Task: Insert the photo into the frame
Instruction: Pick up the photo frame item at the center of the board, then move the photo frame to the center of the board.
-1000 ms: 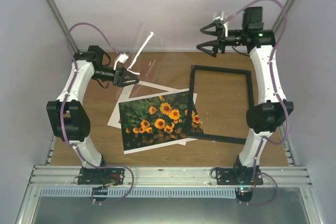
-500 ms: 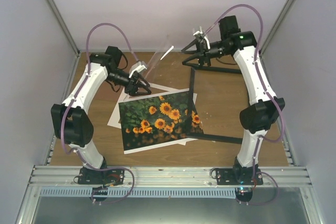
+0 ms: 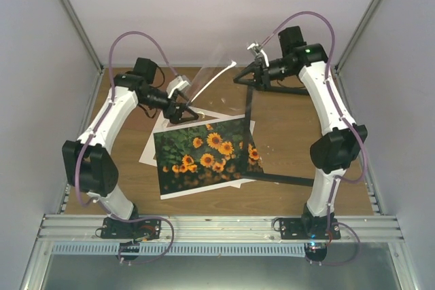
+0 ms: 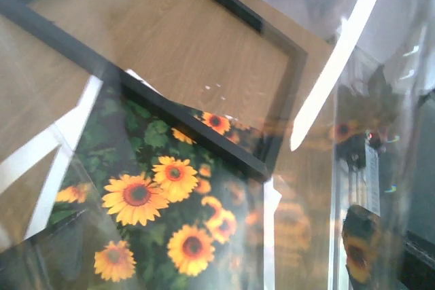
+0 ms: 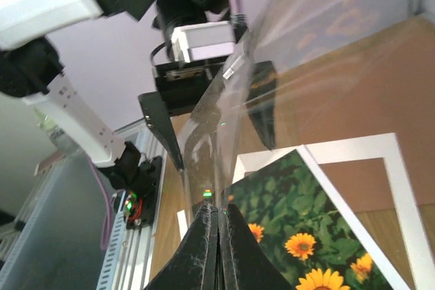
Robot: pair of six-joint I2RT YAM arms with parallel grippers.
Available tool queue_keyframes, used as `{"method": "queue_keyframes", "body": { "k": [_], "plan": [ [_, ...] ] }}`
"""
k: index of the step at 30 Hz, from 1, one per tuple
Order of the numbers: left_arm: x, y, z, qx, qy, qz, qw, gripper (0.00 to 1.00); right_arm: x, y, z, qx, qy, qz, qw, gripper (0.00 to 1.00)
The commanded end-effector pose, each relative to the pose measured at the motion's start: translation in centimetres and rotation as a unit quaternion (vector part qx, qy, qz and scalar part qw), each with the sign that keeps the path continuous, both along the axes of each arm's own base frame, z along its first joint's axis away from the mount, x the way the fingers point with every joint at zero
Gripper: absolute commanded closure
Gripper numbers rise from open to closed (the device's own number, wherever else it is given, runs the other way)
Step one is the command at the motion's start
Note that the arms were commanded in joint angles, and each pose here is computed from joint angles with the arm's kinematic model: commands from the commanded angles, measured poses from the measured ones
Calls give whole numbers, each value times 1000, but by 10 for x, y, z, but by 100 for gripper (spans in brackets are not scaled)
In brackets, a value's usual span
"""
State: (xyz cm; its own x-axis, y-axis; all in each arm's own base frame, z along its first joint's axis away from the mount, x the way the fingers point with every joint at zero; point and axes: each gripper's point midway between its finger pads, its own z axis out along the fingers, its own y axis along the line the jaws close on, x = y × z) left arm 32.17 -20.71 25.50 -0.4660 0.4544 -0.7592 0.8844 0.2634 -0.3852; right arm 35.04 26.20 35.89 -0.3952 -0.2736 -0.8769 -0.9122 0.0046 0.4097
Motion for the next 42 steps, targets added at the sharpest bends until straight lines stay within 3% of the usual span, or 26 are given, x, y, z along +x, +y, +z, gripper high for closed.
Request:
{"method": "queue_keyframes", "body": {
  "k": [1, 6, 8, 10, 13, 17, 22, 26, 31, 36, 42],
  "plan": [
    [39, 30, 47, -50, -71, 127, 988, 1, 27, -39, 45, 26, -19, -86, 996, 99],
    [95, 92, 74, -46, -153, 316, 935, 1, 46, -94, 80, 36, -76, -188, 979, 99],
    [111, 107, 68, -37, -150, 372, 915, 1, 51, -122, 91, 38, -90, -235, 967, 99],
    [119, 105, 57, -37, -140, 382, 913, 1, 53, -145, 101, 36, -107, -278, 954, 99],
    [122, 64, 29, -20, -129, 361, 923, 1, 55, -182, 113, 29, -131, -351, 927, 99],
    [119, -22, -19, 13, -65, 333, 941, 1, 56, -223, 125, 22, -146, -427, 892, 99],
    [109, -116, -76, 58, -29, 318, 946, 1, 53, -250, 131, 18, -157, -478, 864, 99],
    [107, -162, -116, 85, -9, 314, 945, 1, 44, -251, 137, 20, -160, -477, 864, 99],
    [111, -186, -154, 122, -20, 332, 935, 1, 34, -246, 133, 17, -156, -470, 869, 99],
    [119, -182, -198, 199, -54, 372, 905, 2, 27, -242, 123, 21, -142, -462, 875, 99],
    [129, -138, -222, 260, -82, 425, 863, 8, 17, -233, 101, 30, -104, -441, 891, 99]
  ]
}}
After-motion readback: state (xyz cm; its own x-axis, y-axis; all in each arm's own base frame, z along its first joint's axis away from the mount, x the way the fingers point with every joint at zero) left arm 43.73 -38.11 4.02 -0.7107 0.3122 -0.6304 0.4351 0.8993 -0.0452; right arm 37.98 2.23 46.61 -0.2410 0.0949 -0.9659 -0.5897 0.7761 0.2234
